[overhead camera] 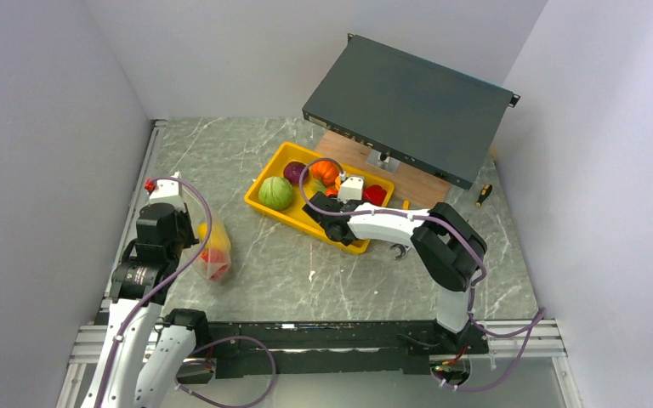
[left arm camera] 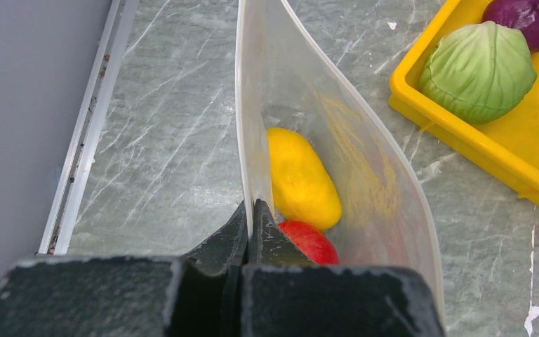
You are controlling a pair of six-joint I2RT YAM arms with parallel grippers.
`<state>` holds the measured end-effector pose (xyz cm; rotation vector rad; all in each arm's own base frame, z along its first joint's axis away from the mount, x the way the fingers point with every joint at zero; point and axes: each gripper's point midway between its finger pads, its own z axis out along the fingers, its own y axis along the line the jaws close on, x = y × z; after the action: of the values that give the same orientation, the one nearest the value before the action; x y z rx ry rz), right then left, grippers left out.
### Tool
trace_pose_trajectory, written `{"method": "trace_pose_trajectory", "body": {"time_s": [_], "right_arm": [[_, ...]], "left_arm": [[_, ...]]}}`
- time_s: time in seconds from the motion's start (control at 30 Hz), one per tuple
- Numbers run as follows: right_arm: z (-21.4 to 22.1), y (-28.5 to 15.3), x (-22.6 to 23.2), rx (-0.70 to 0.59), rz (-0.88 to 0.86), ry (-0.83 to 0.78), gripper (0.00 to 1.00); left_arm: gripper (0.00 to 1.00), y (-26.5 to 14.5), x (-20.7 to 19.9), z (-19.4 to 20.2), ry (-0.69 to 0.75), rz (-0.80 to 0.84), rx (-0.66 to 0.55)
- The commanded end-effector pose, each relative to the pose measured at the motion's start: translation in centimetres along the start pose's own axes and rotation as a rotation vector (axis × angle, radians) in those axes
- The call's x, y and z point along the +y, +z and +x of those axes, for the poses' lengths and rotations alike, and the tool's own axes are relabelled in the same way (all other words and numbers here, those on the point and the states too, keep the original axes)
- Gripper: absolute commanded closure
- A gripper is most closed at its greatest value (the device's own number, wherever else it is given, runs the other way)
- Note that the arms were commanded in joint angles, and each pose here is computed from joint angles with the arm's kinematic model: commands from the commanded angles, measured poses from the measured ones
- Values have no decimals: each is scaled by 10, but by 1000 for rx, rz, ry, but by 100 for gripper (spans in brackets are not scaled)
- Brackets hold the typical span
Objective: Place the food in the zip-top bag and seal the zipper
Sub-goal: Pick up the fake fruit from the bin.
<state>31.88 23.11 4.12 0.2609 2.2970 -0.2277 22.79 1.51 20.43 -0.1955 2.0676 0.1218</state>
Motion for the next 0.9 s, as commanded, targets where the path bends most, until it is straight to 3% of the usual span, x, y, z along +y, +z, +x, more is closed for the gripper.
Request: {"method": "trace_pose_trajectory", "body": {"time_s": [0.0, 0.33, 0.63, 0.77, 0.87], "right_arm": [[-9, -1, 12, -14, -53, 20, 50], [-52, -24, 38, -88, -170, 21, 97], [-107, -73, 67, -180, -408, 84, 100], [-121, -114, 93, -219, -679, 96, 100], [-125, -170, 125, -237, -1026, 53, 100]], "left_arm": [[100, 1, -4, -8, 2, 17, -31], [100, -1, -7, -9, 4, 36, -43], [100, 1, -14, -7, 17, 69, -34], [100, 0, -17, -8, 18, 88, -40], [100, 0, -21, -10, 20, 110, -47]]}}
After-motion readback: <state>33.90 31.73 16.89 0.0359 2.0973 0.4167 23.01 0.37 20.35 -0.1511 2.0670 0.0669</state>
